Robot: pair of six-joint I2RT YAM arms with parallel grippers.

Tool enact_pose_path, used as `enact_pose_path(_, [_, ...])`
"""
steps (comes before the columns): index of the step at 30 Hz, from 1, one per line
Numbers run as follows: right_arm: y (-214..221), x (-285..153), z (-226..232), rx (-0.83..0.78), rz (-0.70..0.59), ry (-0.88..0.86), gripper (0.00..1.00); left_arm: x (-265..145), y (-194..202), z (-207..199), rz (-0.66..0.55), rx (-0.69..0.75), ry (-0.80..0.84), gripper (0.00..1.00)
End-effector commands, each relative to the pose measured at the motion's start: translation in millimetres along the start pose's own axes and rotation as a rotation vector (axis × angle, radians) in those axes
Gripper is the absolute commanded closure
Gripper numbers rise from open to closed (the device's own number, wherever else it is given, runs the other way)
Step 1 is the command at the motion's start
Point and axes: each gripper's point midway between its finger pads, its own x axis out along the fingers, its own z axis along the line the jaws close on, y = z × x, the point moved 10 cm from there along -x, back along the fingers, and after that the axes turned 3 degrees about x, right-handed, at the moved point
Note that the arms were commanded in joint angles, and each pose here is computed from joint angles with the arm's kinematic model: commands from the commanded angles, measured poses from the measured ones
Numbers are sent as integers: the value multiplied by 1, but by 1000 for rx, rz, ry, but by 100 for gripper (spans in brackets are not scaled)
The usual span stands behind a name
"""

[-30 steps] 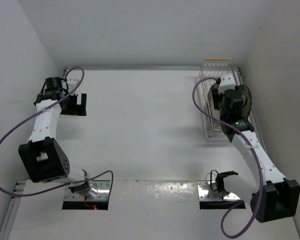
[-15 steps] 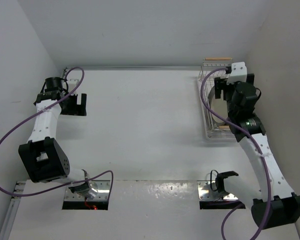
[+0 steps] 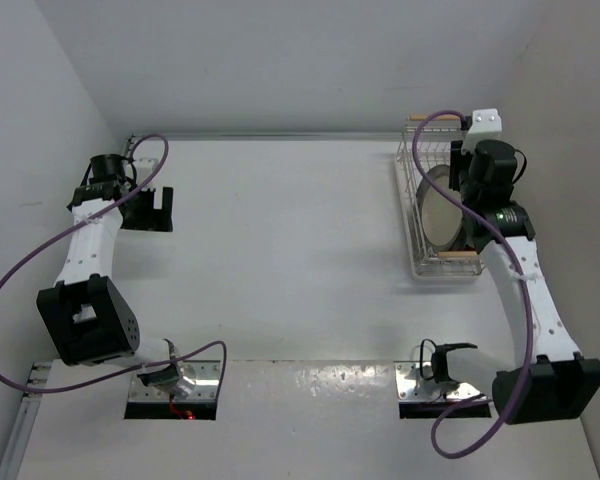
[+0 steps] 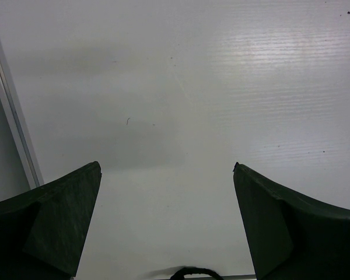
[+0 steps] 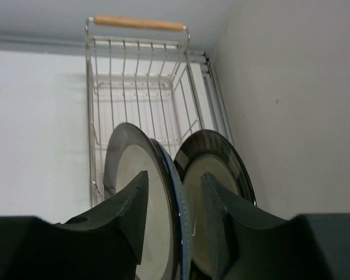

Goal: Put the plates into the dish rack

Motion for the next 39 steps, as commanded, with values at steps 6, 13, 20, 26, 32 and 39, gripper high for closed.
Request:
enact_pose_path(6, [7, -18, -2, 172, -8, -85, 16, -15, -2, -2, -52, 19, -55, 0])
enact_pose_path(13, [56, -83, 5, 324, -97, -209, 1, -3, 20, -3, 20, 30, -78, 0])
enact_pose_path(20, [152, -118, 22, 492, 63, -233, 1, 8, 33, -14, 57, 46, -27, 0])
enact_pose_path(26, [184, -142, 27, 633, 159, -220, 1, 21, 49, -27, 118, 127, -3, 0])
enact_pose_path(32, [180, -148, 21, 653, 171, -151, 1, 27, 54, -39, 131, 163, 32, 0])
enact_pose_path(39, [181, -147, 19, 711, 205, -79, 1, 29, 51, -46, 121, 179, 44, 0])
